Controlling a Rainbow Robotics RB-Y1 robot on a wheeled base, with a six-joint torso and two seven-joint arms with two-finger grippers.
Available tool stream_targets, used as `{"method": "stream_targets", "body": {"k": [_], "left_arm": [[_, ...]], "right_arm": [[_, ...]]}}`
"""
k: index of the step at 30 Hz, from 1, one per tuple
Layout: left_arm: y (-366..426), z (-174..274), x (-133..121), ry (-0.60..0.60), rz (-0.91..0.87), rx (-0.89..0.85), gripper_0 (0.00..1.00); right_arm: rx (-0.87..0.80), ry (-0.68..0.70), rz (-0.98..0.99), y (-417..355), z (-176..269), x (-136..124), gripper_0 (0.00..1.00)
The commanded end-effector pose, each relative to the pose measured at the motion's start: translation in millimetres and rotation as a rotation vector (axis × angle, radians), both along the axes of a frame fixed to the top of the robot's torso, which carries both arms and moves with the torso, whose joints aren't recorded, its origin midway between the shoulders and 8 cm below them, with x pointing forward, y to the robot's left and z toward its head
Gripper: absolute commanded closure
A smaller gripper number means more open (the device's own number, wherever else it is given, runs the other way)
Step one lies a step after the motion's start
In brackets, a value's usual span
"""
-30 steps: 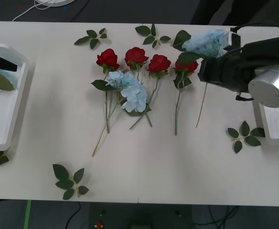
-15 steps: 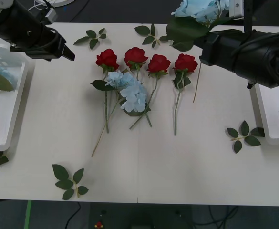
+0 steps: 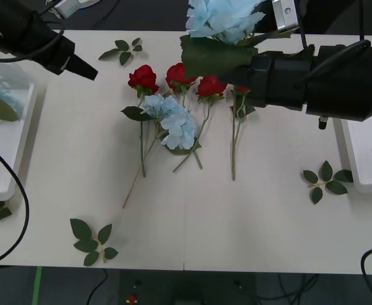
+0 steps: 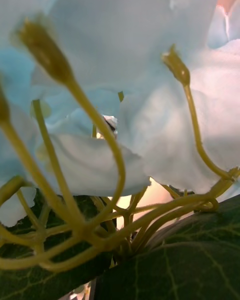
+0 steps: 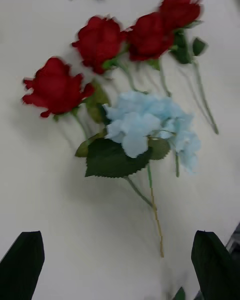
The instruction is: Place the red flowers into the right box and the blue flowers into the left box. If a person shows an open palm, hand one flower to the person first, then continue sorting.
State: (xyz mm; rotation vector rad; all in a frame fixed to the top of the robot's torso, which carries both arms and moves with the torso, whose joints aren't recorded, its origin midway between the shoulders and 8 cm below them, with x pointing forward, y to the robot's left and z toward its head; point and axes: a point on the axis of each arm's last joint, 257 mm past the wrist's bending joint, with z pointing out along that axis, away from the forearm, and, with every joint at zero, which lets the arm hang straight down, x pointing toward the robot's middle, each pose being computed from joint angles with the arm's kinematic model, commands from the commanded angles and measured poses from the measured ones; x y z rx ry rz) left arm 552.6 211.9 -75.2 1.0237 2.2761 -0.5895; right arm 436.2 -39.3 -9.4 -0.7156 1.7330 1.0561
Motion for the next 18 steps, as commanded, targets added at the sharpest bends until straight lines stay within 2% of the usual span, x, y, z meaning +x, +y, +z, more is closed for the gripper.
{"method": "stream_targets", "body": {"k": [1,4,7,12,18], "left_arm": [[-5,45,-12,-0.151,-0.128,-0.111,0.15],[-8,42,-24,-0.205,-0.193,-0.173,0.14],[-30,28,-56,-0.197,-0.318,-0.308,0.15],[-65,13,-102,-0.165,-0.457,-0.523,0.15],[-82,9,-128,-0.137,-0.539,-0.615,0.15]], "right_arm": [[0.025,-0.191,0.108,27,48,-17,1.0],[0.023,-0.275,0.14,36,57,-16,1.0],[0.025,-0.338,0.18,48,60,-13,1.0],[0.086,-0.322,0.254,70,53,-12,1.0],[0.13,-0.303,0.284,82,43,-9,1.0]]}}
